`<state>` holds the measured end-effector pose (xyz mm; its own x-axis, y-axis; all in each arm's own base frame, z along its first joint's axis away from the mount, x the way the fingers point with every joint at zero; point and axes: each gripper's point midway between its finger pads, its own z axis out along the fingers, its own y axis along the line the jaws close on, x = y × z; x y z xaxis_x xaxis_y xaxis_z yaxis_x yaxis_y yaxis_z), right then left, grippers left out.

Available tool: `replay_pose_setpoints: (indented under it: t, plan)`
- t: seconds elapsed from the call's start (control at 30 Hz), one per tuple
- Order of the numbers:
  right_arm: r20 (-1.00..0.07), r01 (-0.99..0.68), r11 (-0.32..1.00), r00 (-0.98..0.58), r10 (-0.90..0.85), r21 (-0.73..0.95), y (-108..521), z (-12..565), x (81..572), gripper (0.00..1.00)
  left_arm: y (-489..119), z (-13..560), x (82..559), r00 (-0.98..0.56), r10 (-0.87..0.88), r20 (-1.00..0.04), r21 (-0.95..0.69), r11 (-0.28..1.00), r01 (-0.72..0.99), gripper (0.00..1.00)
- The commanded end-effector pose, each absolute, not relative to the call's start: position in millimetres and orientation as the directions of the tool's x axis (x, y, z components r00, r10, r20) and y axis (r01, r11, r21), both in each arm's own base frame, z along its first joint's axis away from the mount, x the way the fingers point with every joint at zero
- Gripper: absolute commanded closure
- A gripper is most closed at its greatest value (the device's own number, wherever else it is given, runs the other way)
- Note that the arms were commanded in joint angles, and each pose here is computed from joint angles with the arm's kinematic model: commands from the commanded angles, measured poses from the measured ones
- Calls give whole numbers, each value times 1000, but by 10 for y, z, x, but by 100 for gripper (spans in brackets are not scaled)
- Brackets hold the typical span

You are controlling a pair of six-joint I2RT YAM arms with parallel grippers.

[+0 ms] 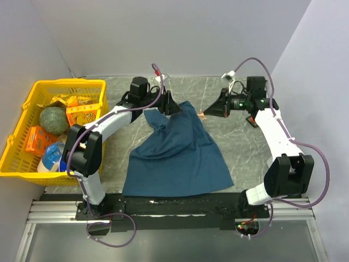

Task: Remove the brooch from the garment
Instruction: Remove the brooch from the clothes.

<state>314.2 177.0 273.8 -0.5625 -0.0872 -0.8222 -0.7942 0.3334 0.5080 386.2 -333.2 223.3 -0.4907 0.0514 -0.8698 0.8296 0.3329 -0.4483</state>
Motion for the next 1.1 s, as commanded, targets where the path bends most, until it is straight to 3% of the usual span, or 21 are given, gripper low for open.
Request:
replay_pose_setpoints:
  t: [0.0,0.03,0.07,0.1,0.13,0.27,0.47,1.07]
  plan:
    - [-887,-878,129,-460,45,462,1800,3370,3106,100,-3356,2876,3571,-411,-1,-912,-405,172,898,39]
    - [-796,-789,112,-600,78,605,1799,3280,3045,100,-3366,2963,3529,-389,-12,-921,-387,138,912,38]
    - [-788,-781,108,-607,104,616,1807,3293,3057,100,-3365,2984,3482,-391,-16,-920,-390,117,913,37]
    - [-877,-874,95,-464,128,476,1814,3353,3078,100,-3359,3077,3401,-395,-22,-918,-395,86,915,35]
    - [-794,-796,61,-589,155,602,1828,3397,3036,100,-3359,3141,3375,-376,-35,-926,-378,69,923,34]
    - [-769,-786,-13,-608,197,618,1842,3474,3124,100,-3360,3296,3301,-370,-61,-927,-372,33,928,33]
    - [-739,-763,-16,-630,239,646,1878,3408,3233,100,-3504,3277,3179,-403,-74,-912,-403,-9,915,35]
    - [-755,-777,-25,-618,220,628,2018,3328,3123,100,-3822,3241,3129,-443,-57,-895,-440,-58,896,53]
